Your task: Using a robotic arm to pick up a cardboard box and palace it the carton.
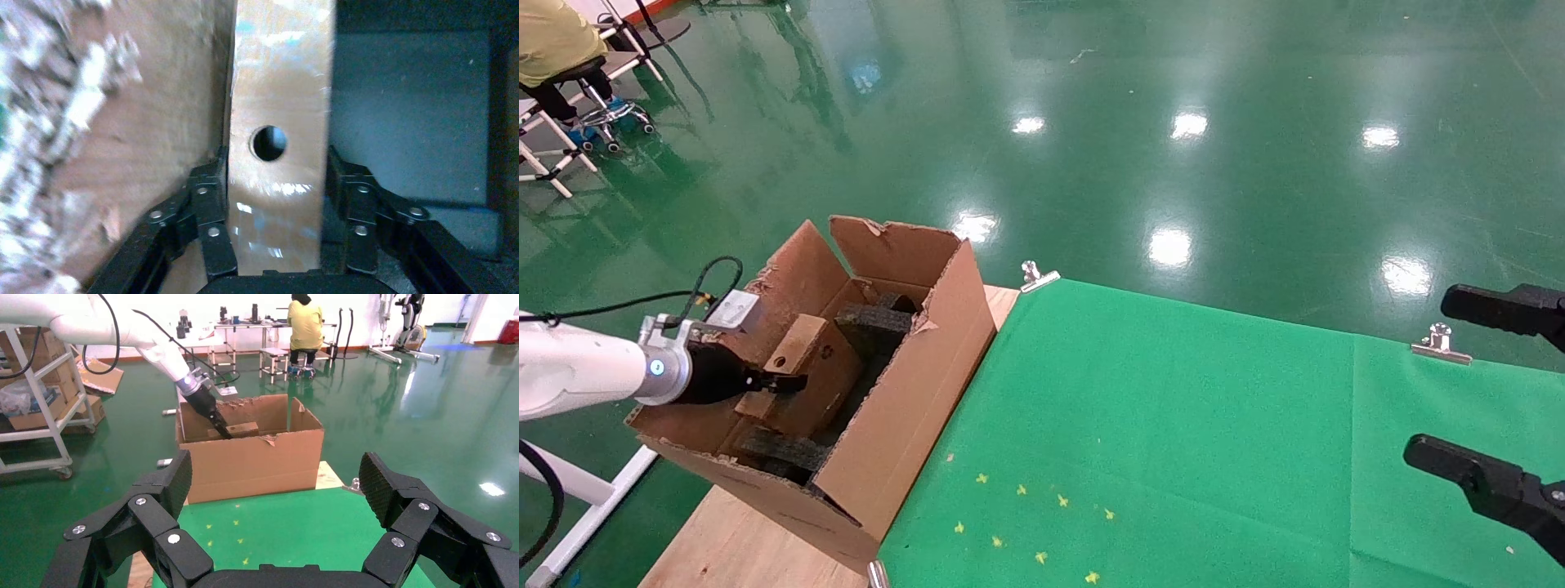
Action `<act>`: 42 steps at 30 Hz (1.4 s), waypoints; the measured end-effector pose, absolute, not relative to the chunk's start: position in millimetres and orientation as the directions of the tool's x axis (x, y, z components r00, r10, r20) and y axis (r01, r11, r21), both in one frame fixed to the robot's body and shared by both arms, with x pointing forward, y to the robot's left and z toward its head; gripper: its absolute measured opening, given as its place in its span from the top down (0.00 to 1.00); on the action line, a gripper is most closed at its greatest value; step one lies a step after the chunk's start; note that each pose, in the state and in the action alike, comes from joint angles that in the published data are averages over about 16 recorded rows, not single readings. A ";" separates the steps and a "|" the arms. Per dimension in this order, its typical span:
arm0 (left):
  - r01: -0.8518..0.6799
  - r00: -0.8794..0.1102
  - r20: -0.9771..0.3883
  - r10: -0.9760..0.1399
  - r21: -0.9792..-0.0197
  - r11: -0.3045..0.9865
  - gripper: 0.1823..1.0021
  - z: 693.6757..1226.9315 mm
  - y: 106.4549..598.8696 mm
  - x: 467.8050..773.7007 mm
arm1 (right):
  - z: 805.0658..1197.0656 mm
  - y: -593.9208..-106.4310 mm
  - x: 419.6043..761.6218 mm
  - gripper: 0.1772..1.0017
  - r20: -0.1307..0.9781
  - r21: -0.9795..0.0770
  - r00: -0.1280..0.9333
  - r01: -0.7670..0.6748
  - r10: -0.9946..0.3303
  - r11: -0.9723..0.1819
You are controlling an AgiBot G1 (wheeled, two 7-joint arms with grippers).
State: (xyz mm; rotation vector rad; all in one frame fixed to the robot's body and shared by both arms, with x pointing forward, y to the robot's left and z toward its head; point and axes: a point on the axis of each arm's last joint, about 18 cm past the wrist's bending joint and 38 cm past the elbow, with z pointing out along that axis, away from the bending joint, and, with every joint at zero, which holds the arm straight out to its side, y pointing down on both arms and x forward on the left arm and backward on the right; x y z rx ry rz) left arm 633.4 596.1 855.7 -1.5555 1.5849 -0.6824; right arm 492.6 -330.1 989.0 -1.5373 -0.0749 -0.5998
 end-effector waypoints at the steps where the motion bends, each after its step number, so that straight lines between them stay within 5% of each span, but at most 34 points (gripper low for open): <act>1: -0.552 0.070 -0.167 -0.983 -0.828 0.101 0.61 857.8 596.3 633.4 | 989.0 -330.1 492.6 0.00 0.410 -0.910 0.855 0.408 -0.316 -0.079; 15: -0.417 0.018 -0.095 -0.995 -0.905 0.079 0.24 934.1 589.4 631.9 | 989.0 -330.1 492.6 0.00 0.410 -0.910 0.855 0.408 -0.316 -0.079; 24: -0.234 -0.177 0.070 -0.982 -0.972 -0.027 0.07 1010.9 555.5 616.6 | 989.0 -330.1 492.6 0.00 0.410 -0.910 0.855 0.408 -0.316 -0.079; 34: -0.126 -0.491 0.225 -0.842 -0.974 -0.187 0.01 1057.0 503.3 587.0 | 989.0 -330.1 492.6 0.00 0.410 -0.910 0.855 0.407 -0.317 -0.079; 42: -0.113 -0.577 0.247 -0.778 -0.968 -0.223 0.00 1062.9 487.9 578.6 | 989.0 -330.2 492.6 0.00 0.410 -0.910 0.855 0.407 -0.317 -0.079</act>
